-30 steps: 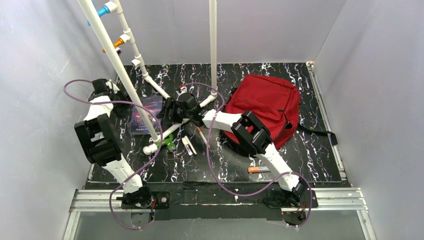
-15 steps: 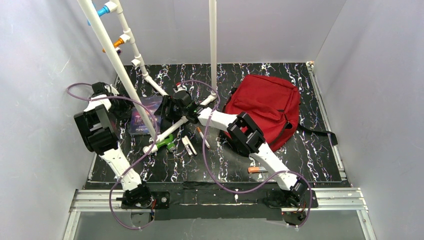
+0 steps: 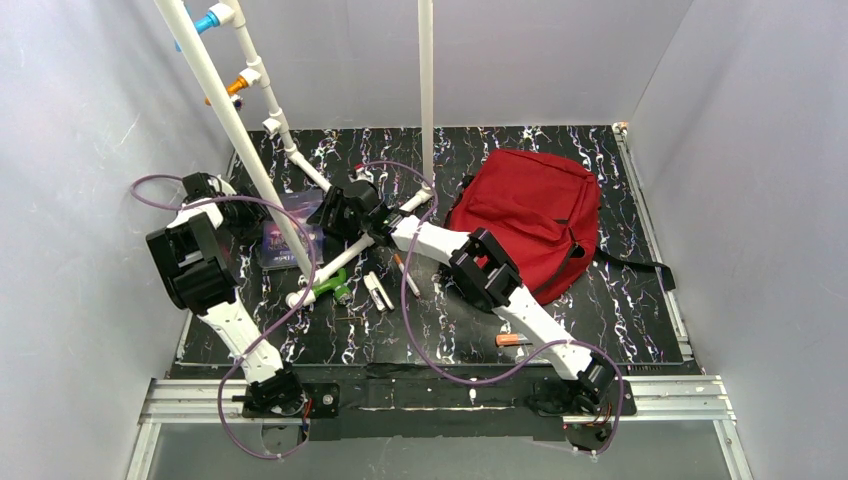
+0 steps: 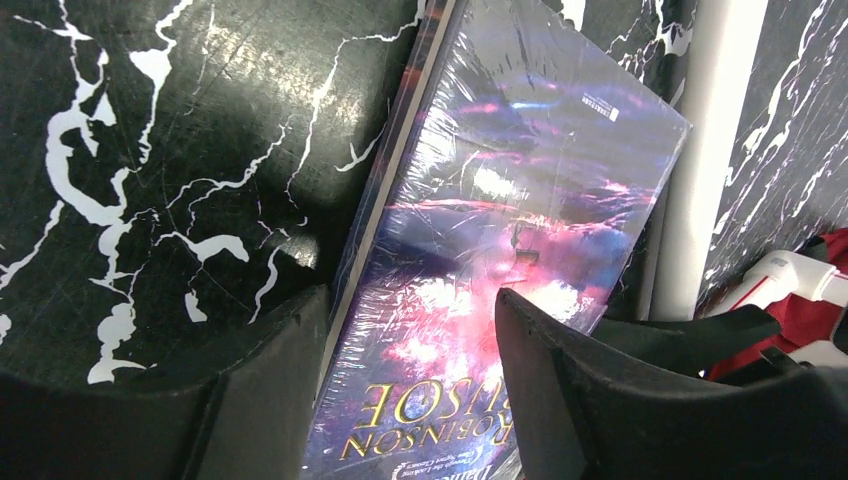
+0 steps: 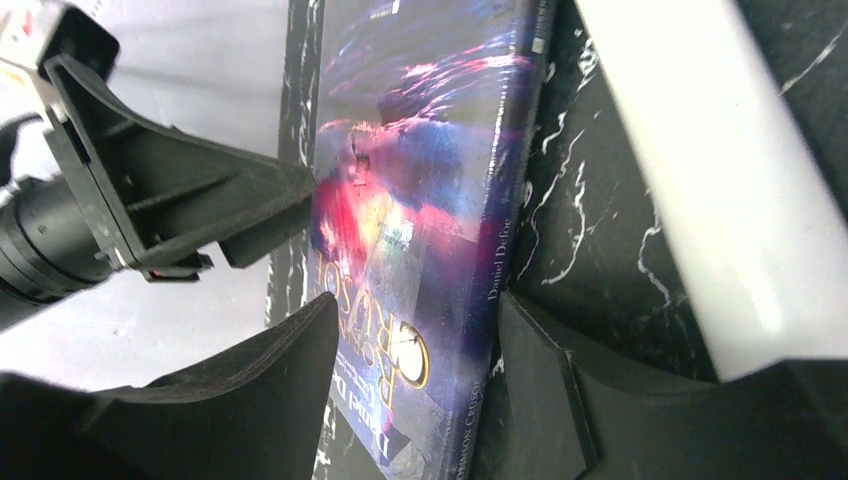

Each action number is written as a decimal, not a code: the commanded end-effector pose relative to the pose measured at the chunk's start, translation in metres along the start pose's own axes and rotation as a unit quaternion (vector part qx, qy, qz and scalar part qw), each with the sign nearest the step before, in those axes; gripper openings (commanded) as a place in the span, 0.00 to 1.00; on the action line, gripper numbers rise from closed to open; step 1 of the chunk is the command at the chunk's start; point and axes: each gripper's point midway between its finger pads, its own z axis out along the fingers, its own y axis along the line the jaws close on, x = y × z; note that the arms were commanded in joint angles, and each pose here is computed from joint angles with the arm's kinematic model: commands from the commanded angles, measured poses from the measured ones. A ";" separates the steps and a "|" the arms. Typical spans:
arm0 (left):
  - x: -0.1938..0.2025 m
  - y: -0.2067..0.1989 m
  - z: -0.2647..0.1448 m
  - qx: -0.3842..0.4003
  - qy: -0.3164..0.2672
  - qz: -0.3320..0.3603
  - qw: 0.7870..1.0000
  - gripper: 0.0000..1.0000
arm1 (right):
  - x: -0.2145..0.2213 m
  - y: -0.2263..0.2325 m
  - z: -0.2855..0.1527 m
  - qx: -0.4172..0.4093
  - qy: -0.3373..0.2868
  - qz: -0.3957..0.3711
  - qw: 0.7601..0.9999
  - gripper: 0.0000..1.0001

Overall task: Pack the student bag
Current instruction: Pick up the book from the center of the board.

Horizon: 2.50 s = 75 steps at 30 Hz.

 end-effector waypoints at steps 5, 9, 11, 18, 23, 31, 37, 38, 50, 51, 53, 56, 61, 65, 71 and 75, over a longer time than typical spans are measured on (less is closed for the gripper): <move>0.043 -0.020 0.004 0.058 0.065 -0.056 0.995 0.59 | 0.017 0.057 0.001 -0.153 0.017 0.061 0.986 0.59; 0.043 -0.028 0.004 0.079 0.067 -0.068 0.992 0.58 | 0.003 0.101 -0.016 -0.216 0.008 0.051 0.975 0.56; 0.042 -0.034 0.004 0.096 0.068 -0.075 0.990 0.58 | -0.001 0.114 -0.024 -0.233 0.005 0.047 0.971 0.56; 0.047 -0.070 0.002 0.155 0.071 -0.077 0.982 0.57 | 0.002 0.117 -0.033 -0.234 0.010 0.031 0.972 0.53; 0.058 -0.092 0.001 0.177 0.078 -0.075 0.978 0.57 | 0.007 0.098 -0.037 -0.188 0.012 0.001 0.982 0.51; 0.066 -0.101 -0.003 0.184 0.080 -0.066 0.978 0.60 | -0.008 0.088 -0.052 -0.148 -0.013 -0.039 0.988 0.46; 0.058 -0.108 -0.021 0.176 0.055 -0.053 0.981 0.71 | -0.038 0.091 -0.063 -0.134 -0.035 -0.064 0.988 0.33; 0.055 -0.108 -0.025 0.166 0.048 -0.051 0.984 0.72 | -0.044 0.093 -0.065 -0.132 -0.040 -0.069 0.988 0.28; -0.014 -0.033 -0.140 -0.203 -0.147 -0.098 0.963 0.81 | -0.137 0.098 -0.142 -0.036 -0.081 -0.154 0.984 0.01; -0.019 -0.031 -0.156 -0.218 -0.171 -0.105 0.955 0.81 | -0.139 0.096 -0.152 -0.013 -0.078 -0.167 0.983 0.01; -0.027 -0.034 -0.191 -0.231 -0.233 -0.103 0.939 0.82 | -0.142 0.088 -0.173 0.041 -0.066 -0.190 0.979 0.01; -0.041 -0.049 -0.242 -0.223 -0.306 -0.077 0.922 0.83 | -0.144 0.074 -0.212 0.115 -0.055 -0.234 0.964 0.01; -0.044 -0.099 -0.316 -0.137 -0.396 -0.041 0.907 0.83 | -0.132 0.055 -0.279 0.187 -0.014 -0.340 0.922 0.01; -0.022 -0.183 -0.359 0.057 -0.420 0.079 0.902 0.82 | -0.118 0.054 -0.326 0.170 -0.005 -0.400 0.901 0.01; 0.017 -0.284 -0.425 0.293 -0.399 0.167 0.852 0.80 | -0.122 0.070 -0.394 0.129 -0.099 -0.407 0.899 0.01; 0.057 -0.318 -0.477 0.355 -0.408 0.259 0.800 0.80 | -0.128 0.061 -0.423 0.156 -0.146 -0.398 0.892 0.01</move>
